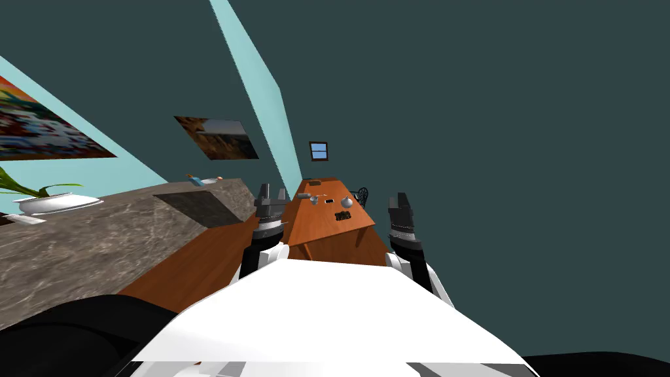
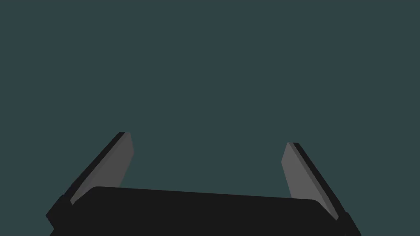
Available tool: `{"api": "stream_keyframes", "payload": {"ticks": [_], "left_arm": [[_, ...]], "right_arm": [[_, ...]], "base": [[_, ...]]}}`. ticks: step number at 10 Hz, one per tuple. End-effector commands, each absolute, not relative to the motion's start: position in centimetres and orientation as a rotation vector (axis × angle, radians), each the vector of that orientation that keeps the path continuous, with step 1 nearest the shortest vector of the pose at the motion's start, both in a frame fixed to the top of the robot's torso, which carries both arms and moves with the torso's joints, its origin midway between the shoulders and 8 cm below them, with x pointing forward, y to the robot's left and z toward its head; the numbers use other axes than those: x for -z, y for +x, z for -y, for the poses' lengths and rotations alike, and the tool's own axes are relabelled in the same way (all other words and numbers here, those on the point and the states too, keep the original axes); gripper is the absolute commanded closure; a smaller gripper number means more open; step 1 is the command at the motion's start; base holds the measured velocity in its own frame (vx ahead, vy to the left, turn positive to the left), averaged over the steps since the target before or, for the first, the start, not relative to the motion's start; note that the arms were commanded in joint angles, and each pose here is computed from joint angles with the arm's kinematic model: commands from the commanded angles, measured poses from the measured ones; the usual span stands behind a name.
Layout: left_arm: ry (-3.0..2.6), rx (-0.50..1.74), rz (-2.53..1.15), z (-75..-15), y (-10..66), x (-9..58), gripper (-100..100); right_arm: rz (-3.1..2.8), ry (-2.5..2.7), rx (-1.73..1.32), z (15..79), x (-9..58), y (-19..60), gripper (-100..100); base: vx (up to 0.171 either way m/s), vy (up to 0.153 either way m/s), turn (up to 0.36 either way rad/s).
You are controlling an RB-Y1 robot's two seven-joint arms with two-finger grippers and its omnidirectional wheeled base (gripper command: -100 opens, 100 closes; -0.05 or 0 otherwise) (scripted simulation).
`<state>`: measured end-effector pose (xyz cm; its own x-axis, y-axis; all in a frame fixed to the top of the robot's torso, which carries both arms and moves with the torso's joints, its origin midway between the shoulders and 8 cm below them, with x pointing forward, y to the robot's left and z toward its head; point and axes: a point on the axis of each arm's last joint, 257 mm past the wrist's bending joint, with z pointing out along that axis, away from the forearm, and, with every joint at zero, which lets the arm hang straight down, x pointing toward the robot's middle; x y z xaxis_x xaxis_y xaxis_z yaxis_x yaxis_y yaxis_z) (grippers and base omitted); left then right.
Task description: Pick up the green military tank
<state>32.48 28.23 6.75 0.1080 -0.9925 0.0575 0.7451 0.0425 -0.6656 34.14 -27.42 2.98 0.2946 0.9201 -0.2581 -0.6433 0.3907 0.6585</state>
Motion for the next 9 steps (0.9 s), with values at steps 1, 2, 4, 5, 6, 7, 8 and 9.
{"api": "stream_keyframes", "payload": {"ticks": [1,2,4,5,6,7,8,9], "left_arm": [[-0.634,1.412,-0.488,-28.2,32.5,-6.8,0],[-0.634,1.413,-0.488,-28.2,32.5,-6.8,0],[-0.634,1.413,-0.488,-28.2,32.5,-6.8,0],[-0.634,1.413,-0.488,-28.2,32.5,-6.8,0],[-0.634,1.413,-0.488,-28.2,32.5,-6.8,0],[-0.634,1.413,-0.488,-28.2,32.5,-6.8,0],[-0.634,1.413,-0.488,-28.2,32.5,-6.8,0],[-0.634,1.413,-0.488,-28.2,32.5,-6.8,0]], "right_arm": [[-0.727,0.437,-1.072,26.9,-2.1,34.6,-100],[-0.755,0.414,-1.057,26.6,-1.6,34.9,-100],[-0.823,0.358,-1.015,26.1,0.0,35.6,-100],[-0.862,0.325,-0.989,25.8,1.0,36.0,-100],[-0.905,0.29,-0.961,25.5,2.1,36.4,-100],[-0.947,0.254,-0.932,25.3,3.3,36.8,-100],[-0.987,0.215,-0.903,25.1,4.5,37.1,-100],[-0.996,0.212,-0.897,25.1,4.8,37.2,-100]], "base": [[-0.01,0.024,0.172],[-0.02,0.037,0.233],[-0.021,0.034,0.258],[-0.02,0.053,0.393],[-0.022,0.057,0.306],[-0.023,0.06,0.351],[-0.022,0.072,0.381],[-0.013,0.043,0.118]]}}
